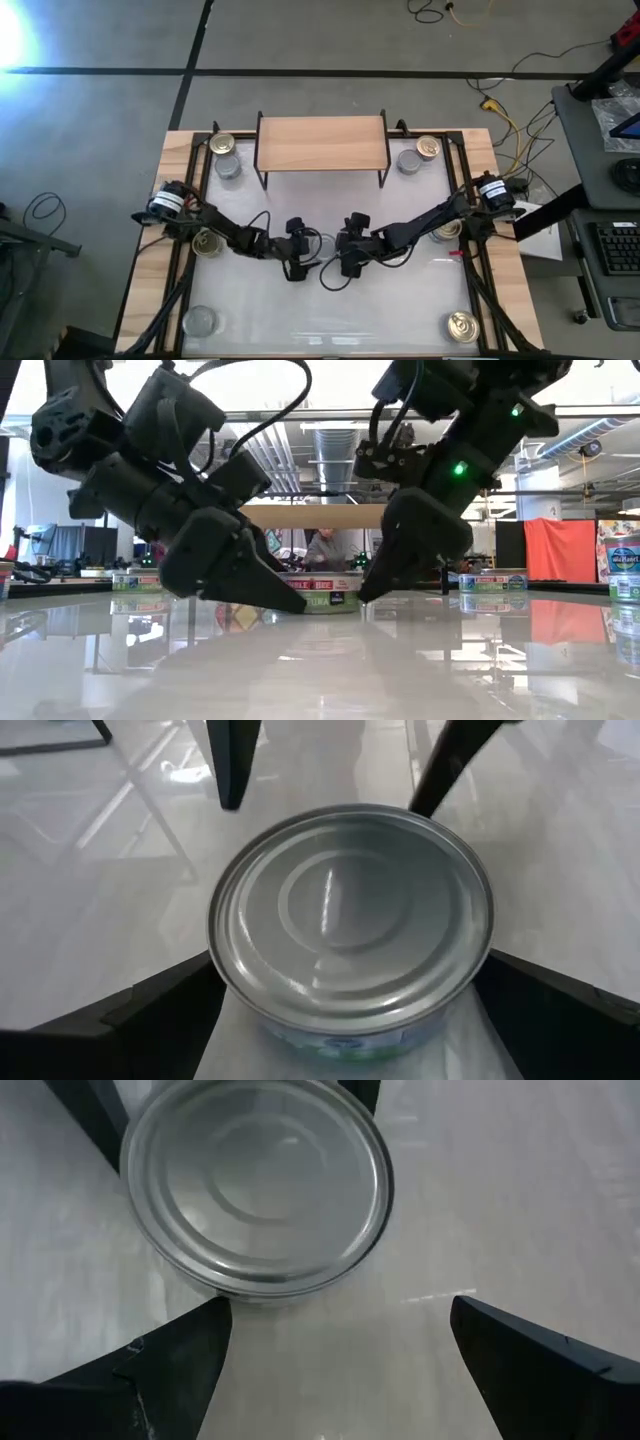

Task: Stack canned seafood by type on shelf
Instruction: Put the green tuna can on the shelf

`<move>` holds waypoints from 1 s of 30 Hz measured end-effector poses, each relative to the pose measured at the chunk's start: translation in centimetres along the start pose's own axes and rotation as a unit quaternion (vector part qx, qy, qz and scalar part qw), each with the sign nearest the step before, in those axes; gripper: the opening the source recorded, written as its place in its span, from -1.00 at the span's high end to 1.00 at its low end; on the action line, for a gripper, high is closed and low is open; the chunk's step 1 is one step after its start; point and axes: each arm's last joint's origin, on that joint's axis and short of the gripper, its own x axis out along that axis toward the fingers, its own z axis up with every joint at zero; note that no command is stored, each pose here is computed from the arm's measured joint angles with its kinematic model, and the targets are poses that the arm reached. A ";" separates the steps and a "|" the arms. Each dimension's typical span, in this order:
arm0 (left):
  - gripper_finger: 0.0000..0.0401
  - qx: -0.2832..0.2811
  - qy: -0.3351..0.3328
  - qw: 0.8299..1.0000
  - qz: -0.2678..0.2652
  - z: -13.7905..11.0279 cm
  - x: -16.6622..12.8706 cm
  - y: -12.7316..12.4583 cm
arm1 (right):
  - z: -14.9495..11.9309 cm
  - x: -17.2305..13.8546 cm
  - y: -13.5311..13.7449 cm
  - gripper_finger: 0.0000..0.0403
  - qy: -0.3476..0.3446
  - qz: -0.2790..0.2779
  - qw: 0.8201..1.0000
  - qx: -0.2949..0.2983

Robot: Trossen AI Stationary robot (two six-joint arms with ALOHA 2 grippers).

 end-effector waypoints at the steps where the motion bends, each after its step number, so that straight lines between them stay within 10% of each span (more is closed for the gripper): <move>1: -1.00 0.001 -0.003 1.000 0.001 0.0 0.2 -0.1 | 0.0 0.1 -0.1 -0.83 -0.001 0.001 1.000 0.000; 30: -0.99 0.002 -0.004 1.000 -0.025 0.2 0.9 -0.6 | -0.3 -0.2 -0.6 -0.83 0.045 0.060 0.997 -0.002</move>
